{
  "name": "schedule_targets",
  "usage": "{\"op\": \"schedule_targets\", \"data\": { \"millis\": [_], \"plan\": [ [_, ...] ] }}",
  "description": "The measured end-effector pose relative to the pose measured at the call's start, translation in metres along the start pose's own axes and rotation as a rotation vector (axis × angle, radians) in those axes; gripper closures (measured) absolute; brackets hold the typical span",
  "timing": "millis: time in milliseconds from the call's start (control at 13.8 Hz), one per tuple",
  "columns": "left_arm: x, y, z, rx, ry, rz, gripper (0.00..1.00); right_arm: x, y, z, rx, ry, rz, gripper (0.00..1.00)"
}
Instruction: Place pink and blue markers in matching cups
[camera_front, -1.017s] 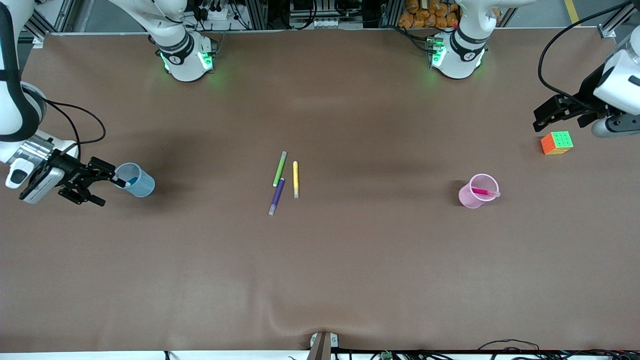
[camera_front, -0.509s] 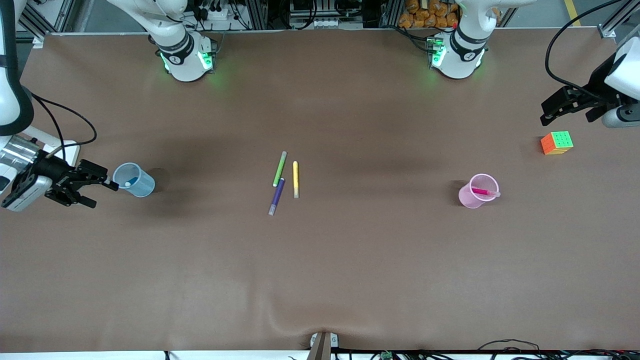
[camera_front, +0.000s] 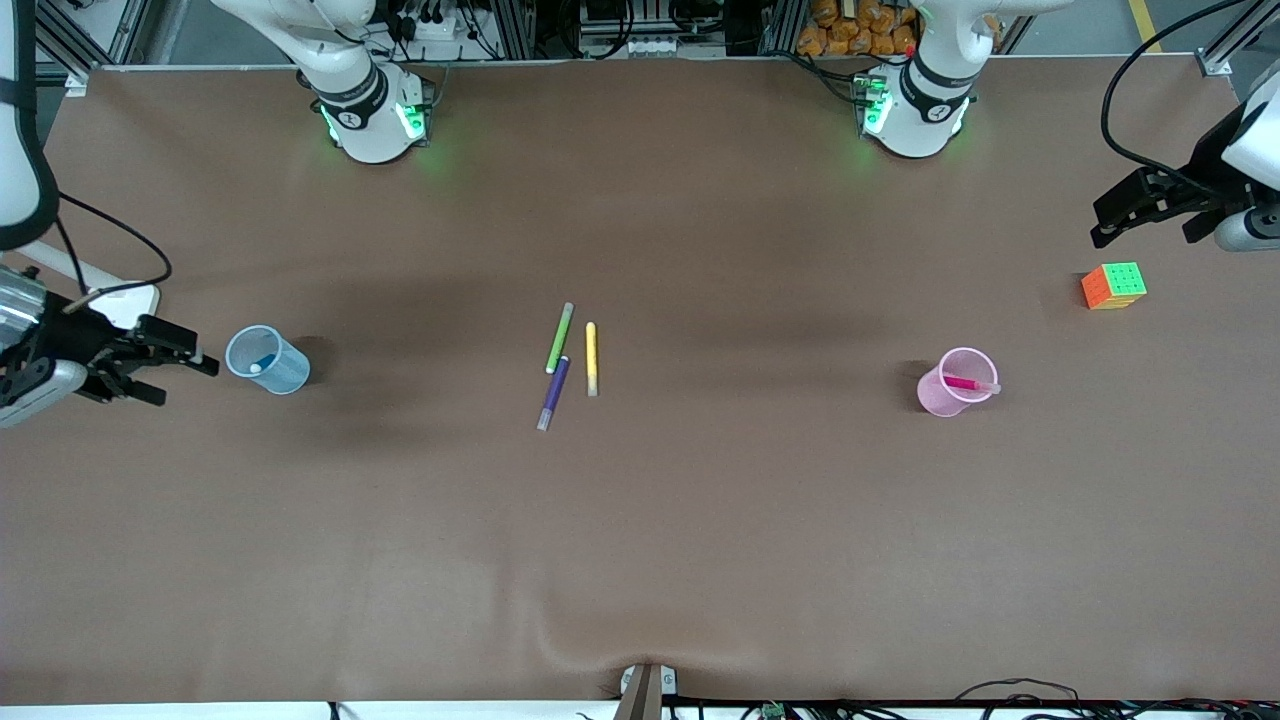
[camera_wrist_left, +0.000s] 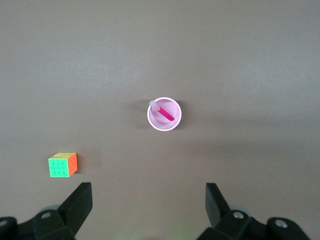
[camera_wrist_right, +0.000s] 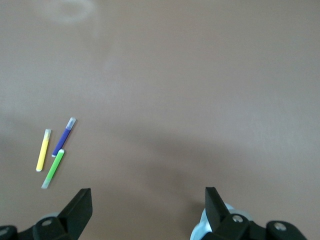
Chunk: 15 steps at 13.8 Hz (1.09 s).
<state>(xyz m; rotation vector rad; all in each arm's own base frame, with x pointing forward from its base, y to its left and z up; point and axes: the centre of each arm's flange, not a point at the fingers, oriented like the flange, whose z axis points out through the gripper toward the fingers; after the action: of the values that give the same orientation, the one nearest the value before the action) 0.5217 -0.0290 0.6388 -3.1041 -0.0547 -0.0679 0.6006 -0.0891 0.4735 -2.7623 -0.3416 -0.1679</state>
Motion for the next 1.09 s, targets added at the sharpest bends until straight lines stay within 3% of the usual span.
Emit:
{"op": "schedule_targets", "data": {
  "millis": [363, 654, 799, 1090],
  "plan": [
    [-0.001, 0.004, -0.005, -0.001, 0.01, 0.007, 0.0, 0.009, -0.037, -0.066, -0.062, -0.119, 0.082, 0.0],
    [-0.001, 0.004, -0.006, -0.001, 0.011, 0.008, 0.0, 0.01, -0.09, -0.095, -0.16, -0.219, 0.213, 0.0],
    [-0.001, 0.007, -0.006, -0.002, 0.012, 0.014, 0.0, 0.002, -0.109, -0.107, -0.191, -0.239, 0.308, 0.0],
    [-0.002, 0.01, -0.007, -0.002, 0.014, 0.02, 0.0, -0.02, -0.098, -0.121, -0.205, -0.229, 0.392, 0.0]
  ]
}}
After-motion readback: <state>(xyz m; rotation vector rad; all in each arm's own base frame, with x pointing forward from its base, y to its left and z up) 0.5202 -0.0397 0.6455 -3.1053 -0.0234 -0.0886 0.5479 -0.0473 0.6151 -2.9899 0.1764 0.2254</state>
